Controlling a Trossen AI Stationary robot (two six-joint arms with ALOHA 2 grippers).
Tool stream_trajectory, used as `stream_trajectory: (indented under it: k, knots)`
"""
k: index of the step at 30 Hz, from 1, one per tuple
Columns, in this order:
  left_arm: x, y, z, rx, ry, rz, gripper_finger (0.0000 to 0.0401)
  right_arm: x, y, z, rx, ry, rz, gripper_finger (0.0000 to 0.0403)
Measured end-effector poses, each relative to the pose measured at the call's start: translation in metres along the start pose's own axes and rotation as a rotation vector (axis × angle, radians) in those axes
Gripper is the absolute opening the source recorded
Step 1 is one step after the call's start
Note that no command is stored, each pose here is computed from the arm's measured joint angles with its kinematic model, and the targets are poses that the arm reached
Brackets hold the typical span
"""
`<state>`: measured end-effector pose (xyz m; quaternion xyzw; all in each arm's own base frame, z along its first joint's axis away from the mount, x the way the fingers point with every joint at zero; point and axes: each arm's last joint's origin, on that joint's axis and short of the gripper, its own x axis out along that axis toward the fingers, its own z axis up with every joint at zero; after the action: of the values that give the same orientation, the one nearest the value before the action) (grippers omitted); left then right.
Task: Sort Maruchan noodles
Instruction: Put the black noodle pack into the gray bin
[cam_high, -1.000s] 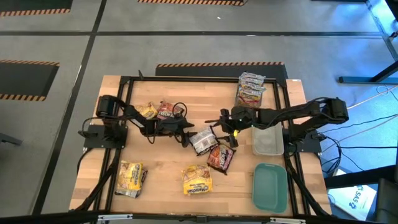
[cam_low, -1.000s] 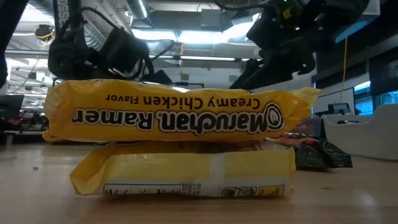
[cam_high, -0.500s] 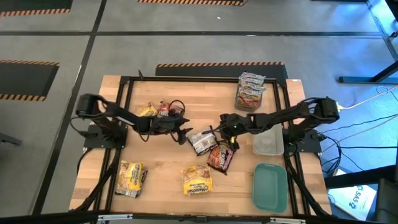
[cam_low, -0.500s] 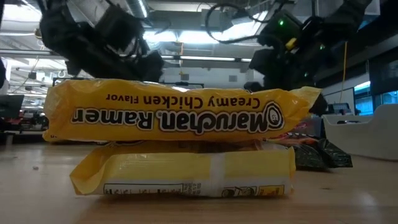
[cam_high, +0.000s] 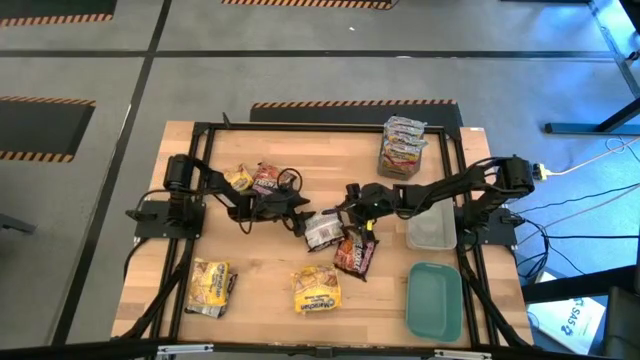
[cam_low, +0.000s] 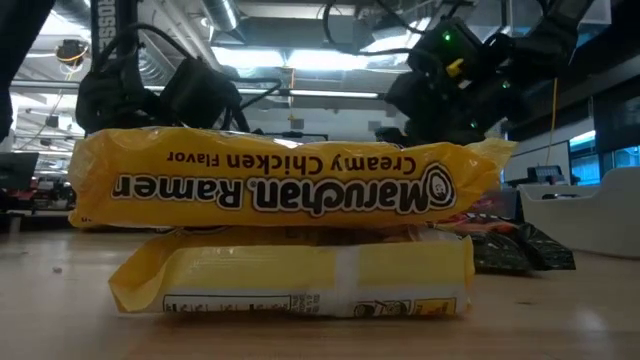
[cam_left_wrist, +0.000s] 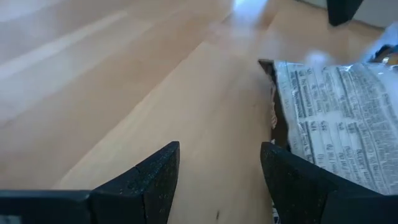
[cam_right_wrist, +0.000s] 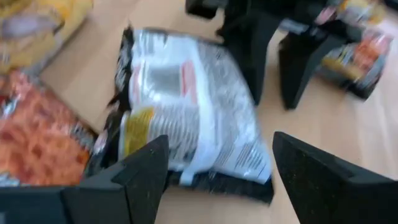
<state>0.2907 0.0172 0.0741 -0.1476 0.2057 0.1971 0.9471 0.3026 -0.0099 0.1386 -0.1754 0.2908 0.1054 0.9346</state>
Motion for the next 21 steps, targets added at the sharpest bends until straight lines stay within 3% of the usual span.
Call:
stream_trajectory:
  k: [10,16,21]
  knots:
    - [-0.004,-0.002,0.008,0.038,-0.006,-0.059,0.022,-0.007,-0.007,0.016,-0.051,-0.023,-0.043,0.027]
    - [-0.03,-0.015,0.046,0.115,-0.071,-0.172,0.022,-0.016,-0.01,0.025,-0.019,0.028,-0.02,0.027]
    - [-0.053,-0.027,0.049,0.252,0.012,-0.213,0.022,-0.012,-0.005,0.015,0.023,0.108,0.059,0.027]
